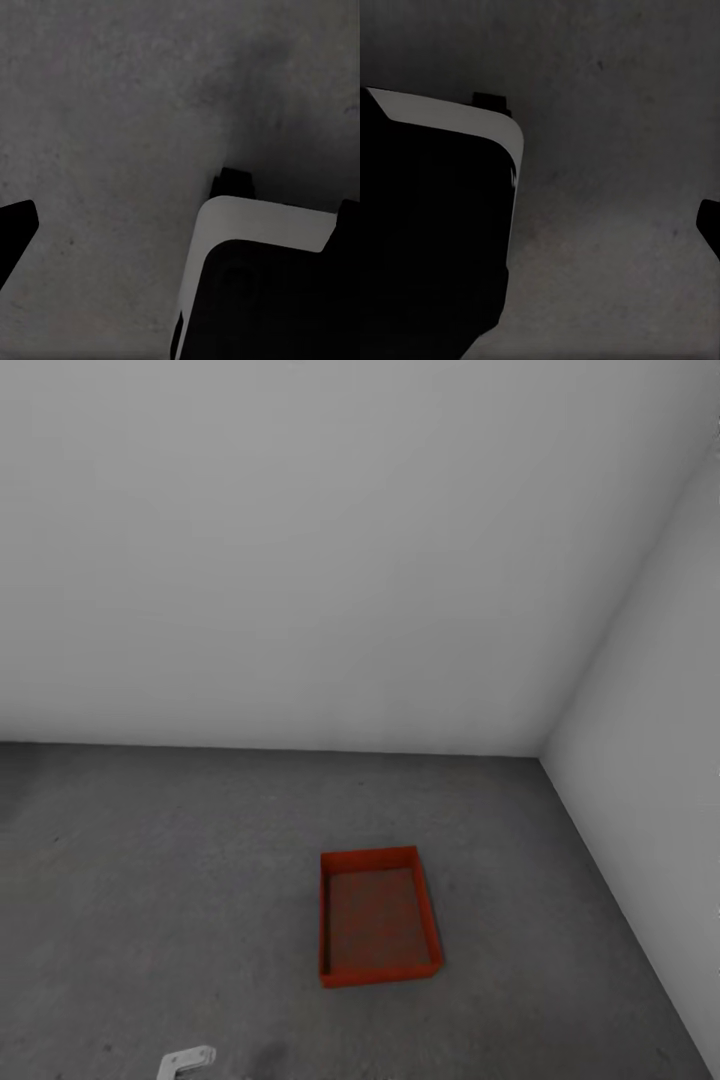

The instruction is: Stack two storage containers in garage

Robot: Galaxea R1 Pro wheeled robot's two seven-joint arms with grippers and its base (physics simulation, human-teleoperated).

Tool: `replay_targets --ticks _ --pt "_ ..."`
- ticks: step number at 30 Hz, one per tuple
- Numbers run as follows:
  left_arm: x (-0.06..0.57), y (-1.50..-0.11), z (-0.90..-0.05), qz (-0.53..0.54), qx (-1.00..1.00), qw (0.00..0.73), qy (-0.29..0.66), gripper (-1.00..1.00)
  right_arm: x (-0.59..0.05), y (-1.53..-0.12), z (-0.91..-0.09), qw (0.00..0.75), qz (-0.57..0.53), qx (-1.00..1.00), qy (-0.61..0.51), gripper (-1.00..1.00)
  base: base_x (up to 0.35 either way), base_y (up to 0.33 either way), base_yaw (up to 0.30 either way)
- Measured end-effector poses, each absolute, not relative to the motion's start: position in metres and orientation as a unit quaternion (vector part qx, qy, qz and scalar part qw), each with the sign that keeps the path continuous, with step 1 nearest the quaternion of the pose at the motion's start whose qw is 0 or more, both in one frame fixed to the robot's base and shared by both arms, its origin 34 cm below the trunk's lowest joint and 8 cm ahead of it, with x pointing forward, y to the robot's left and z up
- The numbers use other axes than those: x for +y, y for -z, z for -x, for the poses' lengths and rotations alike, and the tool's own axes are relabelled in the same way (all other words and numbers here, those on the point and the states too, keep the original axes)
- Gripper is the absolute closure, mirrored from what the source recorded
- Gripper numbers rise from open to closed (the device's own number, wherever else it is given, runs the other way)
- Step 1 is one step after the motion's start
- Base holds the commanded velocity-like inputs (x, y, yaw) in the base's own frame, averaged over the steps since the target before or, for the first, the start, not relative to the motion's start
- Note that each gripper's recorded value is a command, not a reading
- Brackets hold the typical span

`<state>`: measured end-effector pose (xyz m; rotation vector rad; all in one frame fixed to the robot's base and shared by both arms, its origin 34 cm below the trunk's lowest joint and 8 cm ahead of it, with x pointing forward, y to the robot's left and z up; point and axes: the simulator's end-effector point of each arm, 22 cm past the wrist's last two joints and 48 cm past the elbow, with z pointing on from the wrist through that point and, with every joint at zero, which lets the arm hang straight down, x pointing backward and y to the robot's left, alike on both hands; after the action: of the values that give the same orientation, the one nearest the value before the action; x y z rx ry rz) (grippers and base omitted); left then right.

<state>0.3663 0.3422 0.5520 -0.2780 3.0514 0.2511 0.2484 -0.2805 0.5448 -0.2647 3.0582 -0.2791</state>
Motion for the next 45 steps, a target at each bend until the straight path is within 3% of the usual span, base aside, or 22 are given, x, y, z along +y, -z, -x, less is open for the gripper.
replay_targets --ticks 18,30,45 --pt "0.342 -0.552 -0.328 0.087 0.993 0.019 -0.083 -1.0 -0.281 -0.548 -0.257 0.04 0.083 0.991 0.092 -1.0 -0.003 0.0 0.0" --pt "0.342 -0.551 -0.275 0.085 0.995 -0.004 -0.057 -1.0 -0.271 -0.548 -0.215 0.007 0.089 0.995 0.048 -1.0 0.0 0.0 0.0" --pt "0.334 -0.553 -0.269 0.083 0.995 0.011 -0.048 -1.0 -0.267 -0.552 -0.196 0.018 0.088 0.995 0.039 -1.0 0.0 0.0 0.0"
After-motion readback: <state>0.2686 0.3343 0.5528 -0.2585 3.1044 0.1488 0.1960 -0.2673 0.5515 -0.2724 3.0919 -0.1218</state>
